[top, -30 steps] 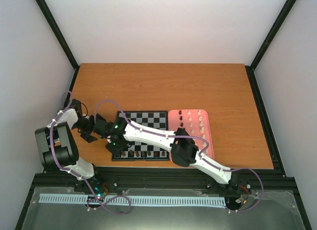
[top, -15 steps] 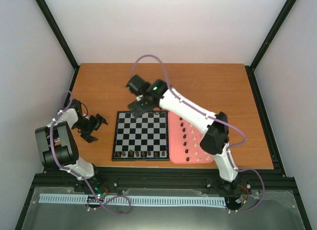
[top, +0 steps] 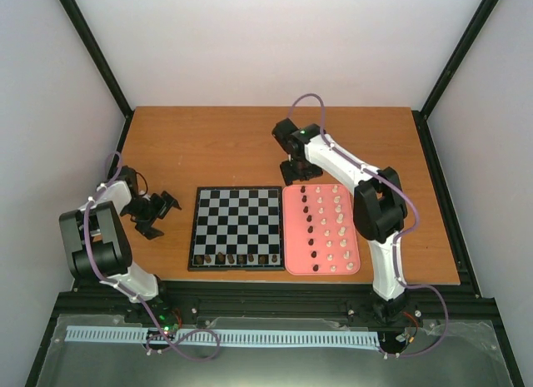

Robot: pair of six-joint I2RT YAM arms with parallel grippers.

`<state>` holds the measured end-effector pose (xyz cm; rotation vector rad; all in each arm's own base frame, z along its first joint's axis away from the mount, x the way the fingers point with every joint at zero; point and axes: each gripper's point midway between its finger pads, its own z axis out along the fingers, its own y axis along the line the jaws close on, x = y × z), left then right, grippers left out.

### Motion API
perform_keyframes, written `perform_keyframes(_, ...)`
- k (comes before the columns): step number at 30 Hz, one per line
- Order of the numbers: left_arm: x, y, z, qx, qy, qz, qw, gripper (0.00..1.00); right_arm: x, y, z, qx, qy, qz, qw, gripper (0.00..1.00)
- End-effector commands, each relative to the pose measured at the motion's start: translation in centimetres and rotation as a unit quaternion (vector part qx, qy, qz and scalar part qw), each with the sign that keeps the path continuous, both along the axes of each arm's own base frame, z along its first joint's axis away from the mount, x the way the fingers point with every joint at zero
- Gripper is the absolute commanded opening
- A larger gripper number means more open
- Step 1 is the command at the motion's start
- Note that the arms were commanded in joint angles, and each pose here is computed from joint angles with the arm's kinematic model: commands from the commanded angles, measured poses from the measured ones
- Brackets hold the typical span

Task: Set up the chess pieces on the board
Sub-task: Pick up the chess piece from the storage box.

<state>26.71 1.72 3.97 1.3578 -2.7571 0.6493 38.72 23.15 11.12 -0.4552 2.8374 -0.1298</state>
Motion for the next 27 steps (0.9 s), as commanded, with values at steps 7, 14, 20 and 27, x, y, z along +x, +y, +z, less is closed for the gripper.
perform_keyframes(7,0.8,0.7,0.0,0.007,0.001,-0.007,1.0,1.0,-0.1,-1.6,-3.5,0.037,0.042,-0.009,0.998,0.49)
perform_keyframes(14,0.8,0.8,-0.1,0.01,0.002,-0.008,1.0,1.0,-0.1,-1.3,-5.7,0.034,0.065,-0.002,0.997,0.4)
perform_keyframes(20,0.6,0.8,-0.2,0.012,0.005,-0.01,1.0,1.0,0.1,-1.7,-6.8,0.032,0.074,-0.01,0.997,0.37)
perform_keyframes(27,0.6,0.9,-0.2,0.012,0.006,-0.01,1.0,1.0,0.2,-1.9,-7.5,0.03,0.078,-0.012,0.996,0.36)
